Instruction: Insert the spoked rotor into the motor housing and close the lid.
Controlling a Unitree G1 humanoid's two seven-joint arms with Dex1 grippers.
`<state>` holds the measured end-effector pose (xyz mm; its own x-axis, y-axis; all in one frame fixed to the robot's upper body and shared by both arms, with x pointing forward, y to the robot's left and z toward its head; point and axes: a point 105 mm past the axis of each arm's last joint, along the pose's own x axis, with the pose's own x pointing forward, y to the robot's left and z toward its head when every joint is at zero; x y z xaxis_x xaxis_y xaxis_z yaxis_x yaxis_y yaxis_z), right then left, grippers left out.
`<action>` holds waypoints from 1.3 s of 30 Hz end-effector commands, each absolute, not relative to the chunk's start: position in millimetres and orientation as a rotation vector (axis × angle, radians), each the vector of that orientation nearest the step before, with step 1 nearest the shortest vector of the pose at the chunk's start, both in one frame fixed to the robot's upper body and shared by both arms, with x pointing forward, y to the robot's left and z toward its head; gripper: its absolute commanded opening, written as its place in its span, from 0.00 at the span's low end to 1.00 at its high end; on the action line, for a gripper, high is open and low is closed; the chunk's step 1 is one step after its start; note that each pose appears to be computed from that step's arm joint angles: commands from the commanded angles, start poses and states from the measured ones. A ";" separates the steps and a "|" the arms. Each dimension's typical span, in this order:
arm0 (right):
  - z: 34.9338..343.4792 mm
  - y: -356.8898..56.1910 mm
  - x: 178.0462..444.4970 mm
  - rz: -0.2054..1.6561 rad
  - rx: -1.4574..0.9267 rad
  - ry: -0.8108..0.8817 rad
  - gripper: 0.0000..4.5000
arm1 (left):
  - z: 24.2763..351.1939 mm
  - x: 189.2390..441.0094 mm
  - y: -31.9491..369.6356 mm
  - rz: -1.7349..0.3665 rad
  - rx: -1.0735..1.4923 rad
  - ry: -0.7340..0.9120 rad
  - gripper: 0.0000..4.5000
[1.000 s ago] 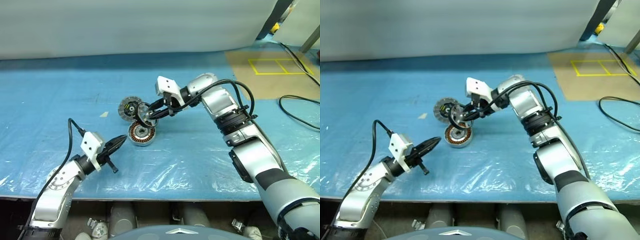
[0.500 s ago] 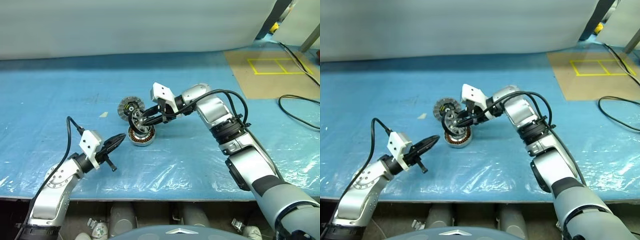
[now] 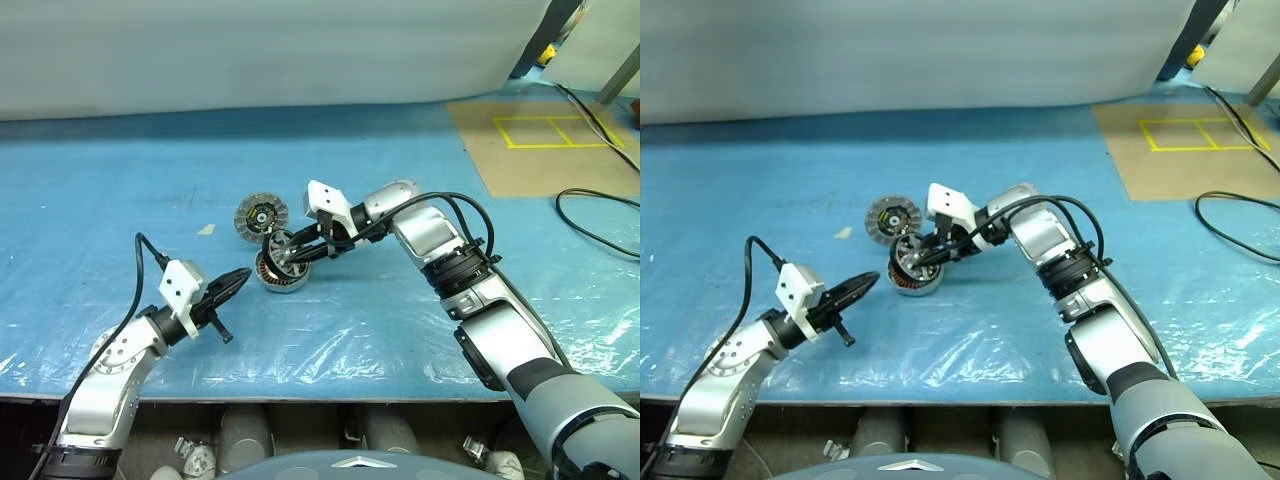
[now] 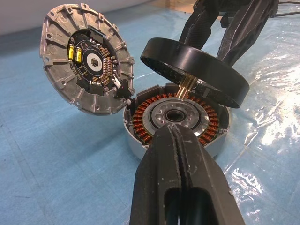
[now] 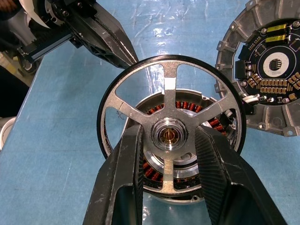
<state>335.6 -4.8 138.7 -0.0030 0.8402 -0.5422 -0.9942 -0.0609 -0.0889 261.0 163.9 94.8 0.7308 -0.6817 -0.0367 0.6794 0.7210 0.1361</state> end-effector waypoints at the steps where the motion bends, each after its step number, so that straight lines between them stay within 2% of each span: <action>1: 147.3 -1.7 333.6 1.566 -0.561 0.320 0.27 | 105.3 261.6 165.3 -0.755 0.164 -0.059 0.00; 19: 132.0 -5.2 336.2 1.533 -0.581 0.352 0.27 | 108.2 265.3 162.5 -0.778 0.180 -0.062 0.00; 24: 131.7 -4.3 341.3 1.504 -0.592 0.324 0.63 | 107.5 264.5 162.6 -0.781 0.184 -0.058 0.00; 29: 153.8 0.2 347.5 1.490 -0.511 0.266 0.99 | 108.1 265.0 163.4 -0.783 0.188 -0.057 0.00; 32: 167.9 3.0 349.1 1.495 -0.443 0.235 0.99 | 108.0 266.5 163.7 -0.785 0.189 -0.056 0.00; 33: 170.1 4.0 349.4 1.494 -0.426 0.228 0.95 | 107.9 267.0 163.7 -0.786 0.190 -0.056 0.00; 35: 171.6 5.8 348.7 1.494 -0.401 0.221 0.84 | 108.1 267.7 163.4 -0.788 0.190 -0.058 0.00; 39: 164.4 10.9 346.1 1.483 -0.361 0.223 0.54 | 108.5 268.5 163.4 -0.790 0.192 -0.060 0.00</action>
<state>349.0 6.6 156.0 0.0837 0.9091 -0.4081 -0.9948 0.0522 -0.0878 267.7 163.0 101.2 0.7082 -0.7050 -0.0376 0.6999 0.6943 0.1676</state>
